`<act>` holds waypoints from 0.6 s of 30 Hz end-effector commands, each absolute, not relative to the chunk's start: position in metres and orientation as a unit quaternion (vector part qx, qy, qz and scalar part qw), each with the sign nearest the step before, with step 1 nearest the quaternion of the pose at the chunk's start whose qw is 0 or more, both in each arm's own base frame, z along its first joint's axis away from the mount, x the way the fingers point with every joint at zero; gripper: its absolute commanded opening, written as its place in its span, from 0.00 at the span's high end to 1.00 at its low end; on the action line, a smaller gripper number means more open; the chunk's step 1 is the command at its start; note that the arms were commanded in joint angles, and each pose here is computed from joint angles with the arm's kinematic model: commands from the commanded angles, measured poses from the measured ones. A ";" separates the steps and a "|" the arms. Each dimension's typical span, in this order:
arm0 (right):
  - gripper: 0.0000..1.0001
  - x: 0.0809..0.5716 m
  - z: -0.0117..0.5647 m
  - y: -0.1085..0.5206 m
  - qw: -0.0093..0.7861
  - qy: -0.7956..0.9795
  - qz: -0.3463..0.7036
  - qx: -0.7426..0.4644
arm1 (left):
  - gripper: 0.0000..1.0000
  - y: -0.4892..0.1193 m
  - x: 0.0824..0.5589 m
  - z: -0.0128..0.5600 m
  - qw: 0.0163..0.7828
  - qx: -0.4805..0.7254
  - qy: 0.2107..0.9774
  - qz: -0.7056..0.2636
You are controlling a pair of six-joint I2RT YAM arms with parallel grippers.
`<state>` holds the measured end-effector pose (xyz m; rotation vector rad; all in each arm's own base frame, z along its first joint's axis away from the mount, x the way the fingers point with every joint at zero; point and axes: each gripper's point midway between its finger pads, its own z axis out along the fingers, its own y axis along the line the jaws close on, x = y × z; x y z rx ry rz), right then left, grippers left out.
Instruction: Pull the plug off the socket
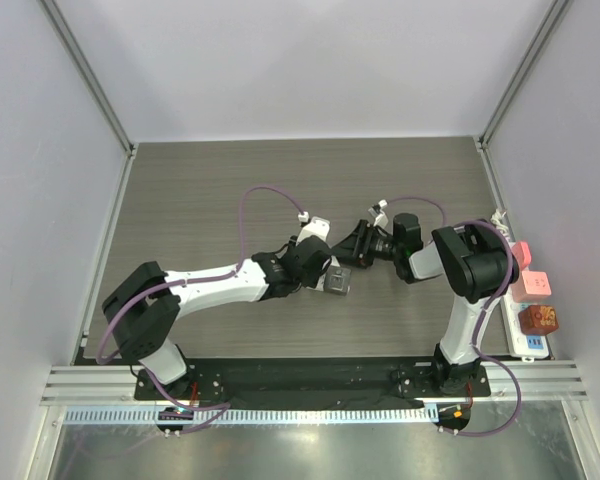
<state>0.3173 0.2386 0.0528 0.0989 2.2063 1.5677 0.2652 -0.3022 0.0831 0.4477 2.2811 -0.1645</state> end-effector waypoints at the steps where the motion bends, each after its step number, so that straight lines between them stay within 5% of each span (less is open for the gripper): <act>1: 0.40 0.318 0.063 0.251 0.228 0.787 0.573 -0.014 | 1.00 -0.303 0.275 0.104 0.437 0.151 0.884 -0.076; 12: 0.49 0.314 0.045 0.263 0.208 0.818 0.534 -0.048 | 1.00 -0.301 0.275 0.105 0.441 0.145 0.882 -0.077; 18: 0.75 0.315 0.037 0.263 0.203 0.822 0.531 -0.042 | 1.00 -0.301 0.276 0.114 0.460 0.124 0.874 -0.095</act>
